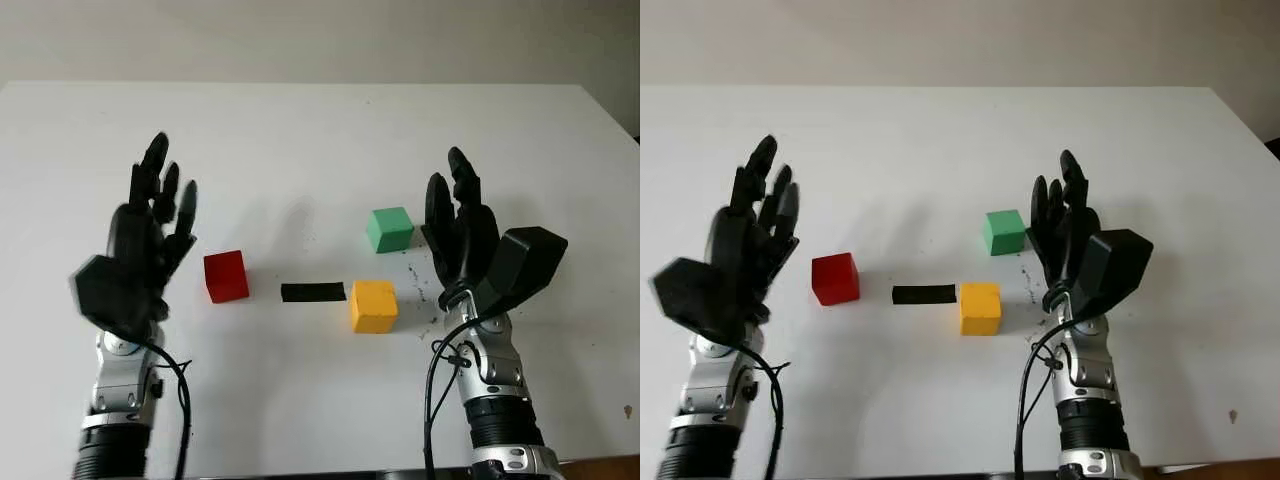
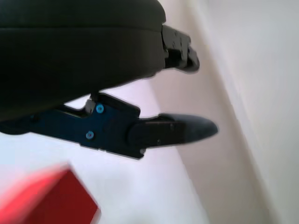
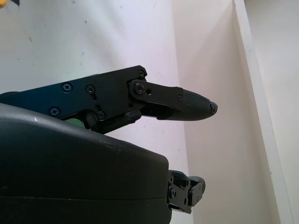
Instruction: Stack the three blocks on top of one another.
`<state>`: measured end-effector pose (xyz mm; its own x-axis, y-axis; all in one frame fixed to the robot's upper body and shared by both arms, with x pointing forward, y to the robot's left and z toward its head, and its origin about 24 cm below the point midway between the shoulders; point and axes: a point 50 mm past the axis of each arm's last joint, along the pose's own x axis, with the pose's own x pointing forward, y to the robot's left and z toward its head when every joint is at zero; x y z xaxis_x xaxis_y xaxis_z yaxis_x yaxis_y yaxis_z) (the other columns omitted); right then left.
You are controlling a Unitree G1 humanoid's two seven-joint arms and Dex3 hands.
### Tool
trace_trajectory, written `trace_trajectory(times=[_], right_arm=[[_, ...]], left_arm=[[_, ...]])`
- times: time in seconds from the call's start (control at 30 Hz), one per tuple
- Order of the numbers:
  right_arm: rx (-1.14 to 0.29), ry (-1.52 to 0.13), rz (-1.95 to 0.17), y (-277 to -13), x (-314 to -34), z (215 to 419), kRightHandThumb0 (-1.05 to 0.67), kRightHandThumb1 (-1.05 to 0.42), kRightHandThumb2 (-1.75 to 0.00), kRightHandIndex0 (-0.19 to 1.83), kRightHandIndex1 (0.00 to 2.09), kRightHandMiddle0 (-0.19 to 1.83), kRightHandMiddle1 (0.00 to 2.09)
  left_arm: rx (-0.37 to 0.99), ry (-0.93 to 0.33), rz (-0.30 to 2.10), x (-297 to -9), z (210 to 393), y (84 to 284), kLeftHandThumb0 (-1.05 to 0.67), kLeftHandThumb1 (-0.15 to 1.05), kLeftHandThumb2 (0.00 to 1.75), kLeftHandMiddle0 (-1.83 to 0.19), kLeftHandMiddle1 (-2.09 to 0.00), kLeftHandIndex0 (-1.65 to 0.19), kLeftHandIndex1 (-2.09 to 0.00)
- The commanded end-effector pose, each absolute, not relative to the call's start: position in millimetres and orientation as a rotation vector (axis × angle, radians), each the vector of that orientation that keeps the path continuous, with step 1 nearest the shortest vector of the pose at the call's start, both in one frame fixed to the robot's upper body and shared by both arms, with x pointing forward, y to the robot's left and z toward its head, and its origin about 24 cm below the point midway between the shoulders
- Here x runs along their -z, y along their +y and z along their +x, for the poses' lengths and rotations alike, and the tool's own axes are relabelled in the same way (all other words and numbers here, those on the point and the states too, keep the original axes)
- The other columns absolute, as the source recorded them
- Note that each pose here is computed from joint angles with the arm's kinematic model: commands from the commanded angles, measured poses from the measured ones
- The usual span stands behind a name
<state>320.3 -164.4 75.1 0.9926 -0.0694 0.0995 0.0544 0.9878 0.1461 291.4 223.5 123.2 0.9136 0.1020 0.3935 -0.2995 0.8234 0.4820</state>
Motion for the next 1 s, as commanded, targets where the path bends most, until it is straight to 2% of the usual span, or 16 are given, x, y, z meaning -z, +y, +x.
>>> trace_trajectory(times=[0.0, 0.1, 0.23, 0.37, 0.6, 0.97], right_arm=[[0.061, -0.145, 0.133, -165.0, -84.5, 323.8, -0.64, -1.05, -0.55, -0.09, 0.13, -0.19, 0.43], [0.058, -0.149, 0.134, -163.7, -85.6, 324.2, -0.63, -1.05, -0.56, -0.09, 0.13, -0.19, 0.42], [0.059, -0.148, 0.134, -162.8, -86.1, 324.7, -0.64, -1.05, -0.57, -0.09, 0.13, -0.19, 0.42], [0.062, -0.150, 0.129, -161.1, -87.1, 325.2, -0.63, -1.05, -0.58, -0.09, 0.13, -0.19, 0.43], [0.063, -0.144, 0.139, -159.2, -87.6, 325.4, -0.63, -1.05, -0.58, -0.10, 0.12, -0.19, 0.38], [0.063, -0.146, 0.138, -159.9, -86.6, 323.7, -0.63, -1.05, -0.57, -0.11, 0.11, -0.19, 0.35]], left_arm=[[-0.211, -0.398, 0.702, -135.1, 287.2, 223.2, -0.80, 1.05, 0.24, -0.28, -0.05, -0.28, -0.25], [-0.185, -0.360, 0.944, -155.1, 278.9, 224.3, -0.89, 1.03, 0.10, -0.14, -0.03, -0.30, -0.19], [-0.148, -0.289, 1.103, -168.8, 268.7, 223.7, -0.91, 0.97, 0.05, -0.10, -0.04, -0.32, -0.14], [-0.101, -0.233, 1.181, -169.1, 266.7, 225.1, -0.95, 0.96, 0.04, -0.08, -0.04, -0.33, -0.10], [-0.018, -0.198, 1.301, -167.4, 266.4, 223.9, -0.91, 0.91, 0.04, -0.09, -0.06, -0.37, -0.09], [0.048, -0.138, 1.416, -154.6, 269.6, 217.6, -0.90, 0.93, 0.05, -0.07, -0.04, -0.38, -0.08]])
